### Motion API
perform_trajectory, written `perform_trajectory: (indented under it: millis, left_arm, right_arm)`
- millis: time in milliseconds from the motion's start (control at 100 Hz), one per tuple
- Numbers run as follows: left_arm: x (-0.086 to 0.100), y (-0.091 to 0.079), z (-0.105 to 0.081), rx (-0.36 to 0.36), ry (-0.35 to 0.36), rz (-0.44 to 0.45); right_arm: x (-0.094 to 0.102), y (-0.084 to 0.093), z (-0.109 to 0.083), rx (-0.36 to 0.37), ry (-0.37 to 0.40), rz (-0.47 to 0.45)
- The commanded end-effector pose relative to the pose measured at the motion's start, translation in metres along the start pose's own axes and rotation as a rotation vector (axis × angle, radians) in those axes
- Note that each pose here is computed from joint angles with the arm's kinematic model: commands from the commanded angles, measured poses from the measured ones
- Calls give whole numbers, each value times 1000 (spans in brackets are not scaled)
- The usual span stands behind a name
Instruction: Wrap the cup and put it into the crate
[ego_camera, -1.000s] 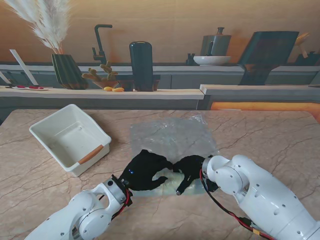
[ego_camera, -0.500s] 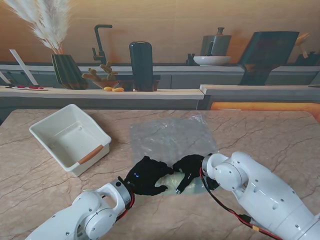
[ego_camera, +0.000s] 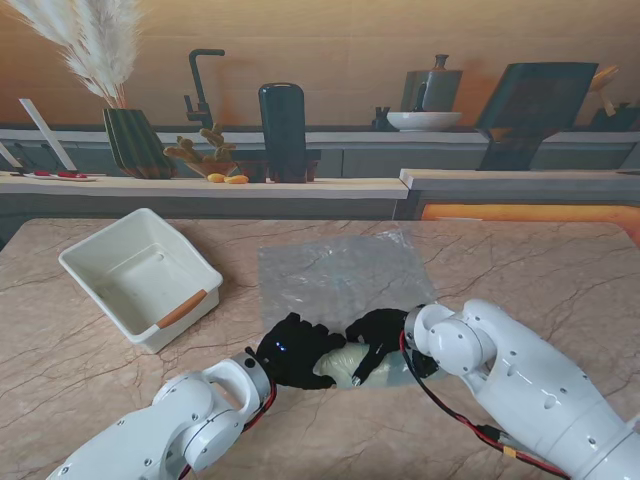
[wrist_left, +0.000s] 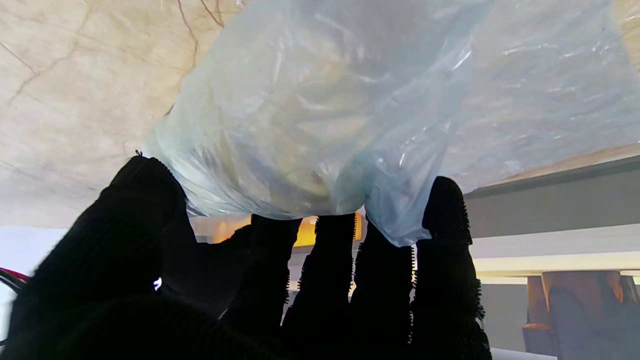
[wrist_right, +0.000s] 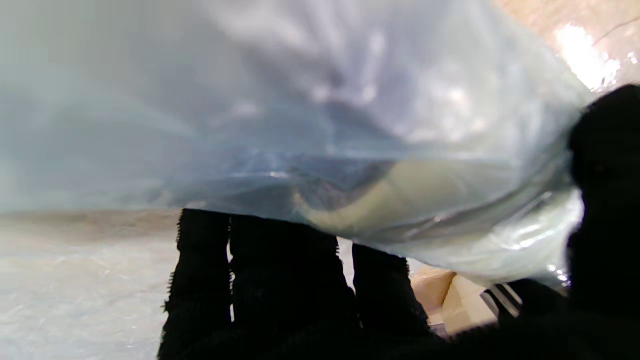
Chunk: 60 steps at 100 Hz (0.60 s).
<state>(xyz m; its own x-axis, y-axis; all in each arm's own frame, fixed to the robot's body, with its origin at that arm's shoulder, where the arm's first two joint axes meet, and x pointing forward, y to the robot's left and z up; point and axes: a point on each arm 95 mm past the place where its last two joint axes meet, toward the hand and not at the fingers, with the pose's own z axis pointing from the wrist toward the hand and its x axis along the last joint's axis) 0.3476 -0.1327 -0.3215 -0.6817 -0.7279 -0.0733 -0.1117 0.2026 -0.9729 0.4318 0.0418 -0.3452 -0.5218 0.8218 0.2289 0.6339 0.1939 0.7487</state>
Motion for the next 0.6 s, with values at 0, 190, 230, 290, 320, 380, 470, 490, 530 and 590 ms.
perform_trajectory:
  millis: [0, 190, 230, 290, 320, 380, 470, 490, 530, 590]
  left_arm:
    - [-4, 26, -2, -79, -24, -15]
    - [-15, 32, 7, -124, -73, -134]
    - [-17, 32, 9, -138, -84, -164]
    - [-20, 32, 13, -160, -96, -201]
    - [-21, 32, 15, -170, -101, -217]
    - [-24, 32, 18, -195, -108, -258]
    - [-26, 30, 23, -232, -121, -325]
    - [-27, 30, 24, -239, -125, -336]
    - [-28, 30, 25, -255, -133, -358]
    - [-29, 30, 26, -277, -142, -387]
  right_arm:
    - [-10, -16, 2, 29, -32, 17]
    - [-15, -10, -9, -37, -33, 68]
    - [-16, -9, -13, -62, -31, 75]
    - [-17, -6, -18, -98, -33, 81]
    - [-16, -5, -22, -111, -37, 86]
    - [-15, -4, -28, -147, -39, 103]
    - [-12, -3, -37, -243, -32, 104]
    - [-11, -3, -39, -266, -27, 96]
    - [-9, -3, -42, -315, -13, 76]
    - [-5, -5, -47, -385, 22, 35]
